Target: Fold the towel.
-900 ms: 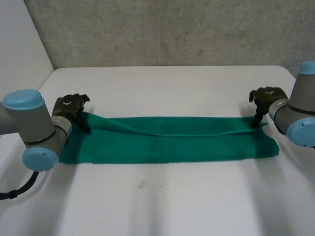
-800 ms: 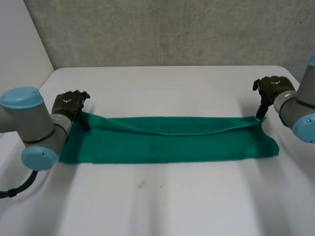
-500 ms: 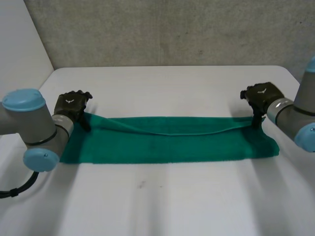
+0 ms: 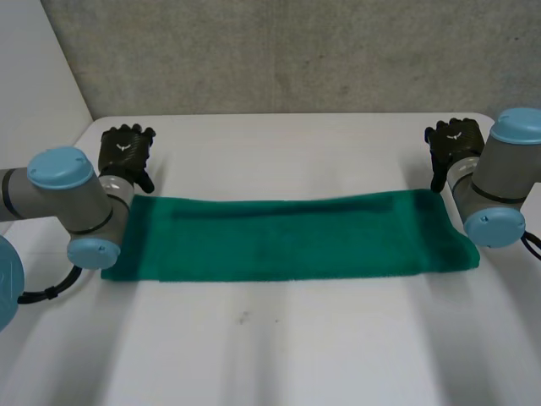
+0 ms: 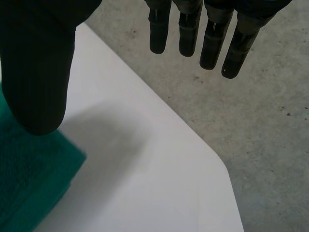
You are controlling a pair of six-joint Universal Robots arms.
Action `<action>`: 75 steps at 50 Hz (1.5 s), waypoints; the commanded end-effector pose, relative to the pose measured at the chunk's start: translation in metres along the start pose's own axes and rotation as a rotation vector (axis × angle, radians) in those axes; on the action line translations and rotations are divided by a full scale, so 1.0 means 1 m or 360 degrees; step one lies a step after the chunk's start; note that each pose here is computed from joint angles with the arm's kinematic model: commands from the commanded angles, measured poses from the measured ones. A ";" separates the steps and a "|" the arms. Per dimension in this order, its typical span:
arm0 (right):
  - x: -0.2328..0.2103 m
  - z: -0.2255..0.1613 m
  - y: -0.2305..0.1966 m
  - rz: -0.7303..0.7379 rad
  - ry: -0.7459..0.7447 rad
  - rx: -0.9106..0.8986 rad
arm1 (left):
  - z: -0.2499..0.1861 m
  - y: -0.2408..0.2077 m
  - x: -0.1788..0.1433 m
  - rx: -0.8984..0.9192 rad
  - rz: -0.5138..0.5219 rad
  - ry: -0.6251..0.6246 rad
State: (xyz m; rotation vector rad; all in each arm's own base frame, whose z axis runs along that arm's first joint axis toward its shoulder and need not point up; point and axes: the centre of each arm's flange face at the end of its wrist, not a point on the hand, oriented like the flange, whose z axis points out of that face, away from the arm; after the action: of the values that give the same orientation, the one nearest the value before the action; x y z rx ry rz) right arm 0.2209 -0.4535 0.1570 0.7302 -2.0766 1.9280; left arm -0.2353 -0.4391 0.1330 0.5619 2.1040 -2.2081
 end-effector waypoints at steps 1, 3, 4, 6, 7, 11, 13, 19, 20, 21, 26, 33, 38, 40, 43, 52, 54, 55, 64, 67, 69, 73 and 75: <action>0.002 -0.018 -0.001 0.0028 -0.0075 -0.0075 | -0.015 -0.005 0.001 -0.0041 -0.0016 0.0020; 0.003 -0.021 0.000 0.0022 -0.0091 -0.0099 | -0.018 -0.006 0.001 -0.0045 -0.0016 0.0022; 0.001 -0.030 0.001 0.0022 -0.0145 -0.0144 | -0.025 -0.007 0.000 -0.0065 -0.0016 0.0030; -0.003 -0.054 0.001 0.0030 -0.0289 -0.0236 | -0.031 -0.009 0.000 -0.0082 -0.0017 0.0035; -0.004 -0.061 0.000 0.0034 -0.0321 -0.0243 | -0.038 -0.012 -0.001 -0.0098 -0.0017 0.0042; -0.003 -0.093 0.003 0.0059 -0.0442 -0.0286 | -0.068 -0.018 -0.005 -0.0167 -0.0021 0.0057; 0.000 -0.096 0.006 0.0062 -0.0441 -0.0297 | -0.074 -0.020 -0.007 -0.0179 -0.0024 0.0060; 0.012 -0.105 0.026 0.0058 -0.0403 -0.0352 | -0.090 -0.022 -0.006 -0.0209 -0.0025 0.0079; 0.011 -0.106 0.033 0.0053 -0.0404 -0.0373 | -0.090 -0.022 -0.006 -0.0209 -0.0024 0.0079; 0.012 -0.106 0.035 0.0054 -0.0402 -0.0384 | -0.096 -0.022 -0.003 -0.0217 -0.0026 0.0094; 0.015 -0.107 0.043 0.0053 -0.0394 -0.0426 | -0.100 -0.023 -0.001 -0.0225 -0.0026 0.0102; 0.022 -0.107 0.054 0.0061 -0.0354 -0.0471 | -0.101 -0.024 0.001 -0.0223 -0.0025 0.0109; 0.050 -0.103 0.070 0.0099 -0.0247 -0.0536 | -0.102 -0.022 0.001 -0.0235 -0.0025 0.0104; 0.055 -0.102 0.073 0.0102 -0.0226 -0.0544 | -0.105 -0.021 0.000 -0.0247 -0.0026 0.0105; 0.077 -0.102 0.078 0.0052 -0.0138 -0.0567 | -0.108 -0.026 -0.003 -0.0234 -0.0026 0.0099; 0.130 -0.102 0.075 -0.0248 0.0069 -0.0597 | -0.123 -0.028 -0.004 -0.0274 -0.0027 0.0108; 0.131 -0.102 0.068 -0.0297 0.0076 -0.0564 | -0.127 -0.030 -0.004 -0.0290 -0.0027 0.0115; 0.131 -0.102 0.068 -0.0297 0.0076 -0.0564 | -0.128 -0.031 -0.004 -0.0296 -0.0027 0.0120; 0.024 -0.124 -0.064 -0.0359 -0.0273 0.0107 | -0.135 -0.049 -0.007 -0.0274 -0.0089 0.0112; -0.023 -0.146 -0.098 -0.0371 -0.0494 0.0325 | -0.137 -0.058 -0.009 -0.0240 -0.0154 0.0102; -0.049 -0.158 -0.110 -0.0383 -0.0627 0.0425 | -0.139 -0.064 -0.010 -0.0223 -0.0198 0.0100; -0.118 -0.188 -0.120 -0.0422 -0.0983 0.0610 | -0.142 -0.070 -0.011 -0.0214 -0.0244 0.0100; -0.165 -0.211 -0.119 -0.0440 -0.1223 0.0698 | -0.143 -0.071 -0.010 -0.0220 -0.0248 0.0108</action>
State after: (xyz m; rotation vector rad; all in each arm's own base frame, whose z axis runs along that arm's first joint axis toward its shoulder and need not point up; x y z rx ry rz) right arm 0.2970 -0.2874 0.2440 1.4888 -1.8219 2.0770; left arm -0.2110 -0.3013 0.1941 0.5177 2.3635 -2.0959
